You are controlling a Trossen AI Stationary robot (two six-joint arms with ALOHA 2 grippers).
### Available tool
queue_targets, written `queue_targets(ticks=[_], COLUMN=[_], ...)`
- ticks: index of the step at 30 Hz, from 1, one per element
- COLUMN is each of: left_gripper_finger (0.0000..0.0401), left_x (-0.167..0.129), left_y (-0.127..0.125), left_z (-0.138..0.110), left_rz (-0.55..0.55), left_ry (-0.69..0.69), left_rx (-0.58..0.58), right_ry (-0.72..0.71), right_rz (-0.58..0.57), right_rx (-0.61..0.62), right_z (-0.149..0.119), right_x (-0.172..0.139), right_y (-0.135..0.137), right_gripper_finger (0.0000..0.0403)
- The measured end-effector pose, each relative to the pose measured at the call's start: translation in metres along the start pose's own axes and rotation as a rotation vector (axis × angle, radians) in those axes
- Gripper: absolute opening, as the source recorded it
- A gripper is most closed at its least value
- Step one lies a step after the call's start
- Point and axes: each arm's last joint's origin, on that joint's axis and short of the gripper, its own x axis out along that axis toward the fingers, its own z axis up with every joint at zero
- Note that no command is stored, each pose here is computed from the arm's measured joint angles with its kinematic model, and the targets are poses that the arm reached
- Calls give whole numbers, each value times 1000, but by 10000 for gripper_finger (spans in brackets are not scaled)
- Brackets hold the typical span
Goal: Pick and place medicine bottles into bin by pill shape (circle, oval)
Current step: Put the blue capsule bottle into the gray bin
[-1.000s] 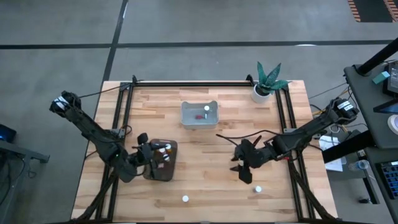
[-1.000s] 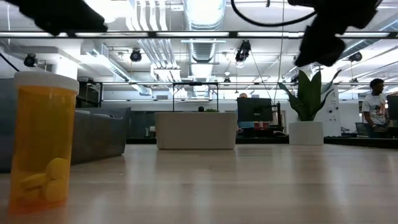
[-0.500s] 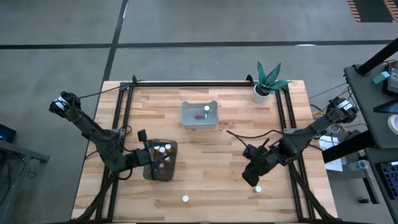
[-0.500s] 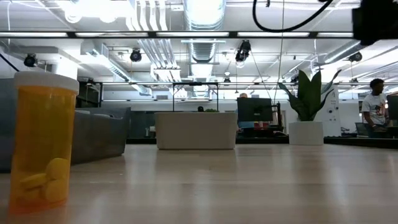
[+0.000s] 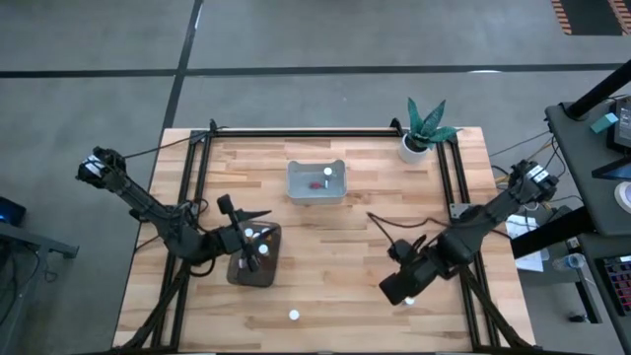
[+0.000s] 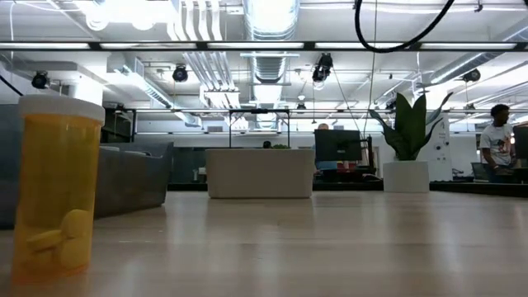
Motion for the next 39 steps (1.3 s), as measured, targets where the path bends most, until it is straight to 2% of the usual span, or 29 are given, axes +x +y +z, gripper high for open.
queue_targets(ticks=[6, 15, 24, 39], left_gripper_finger=[167, 167, 167, 167], left_x=[0, 2, 2, 2], left_y=[-3, -9, -9, -9], left_z=[-3, -7, -7, -8], left_rz=[-4, -12, -10, -9], left_ry=[6, 19, 18, 21], left_rx=[11, 39, 40, 46], right_ry=[81, 67, 58, 77], right_rz=[-174, -310, -312, -207], right_rx=[102, 142, 152, 189], right_z=[-19, -37, -36, -36], right_x=[25, 43, 46, 80], right_y=[-1, -9, -11, -24], right_gripper_finger=[201, 201, 201, 201])
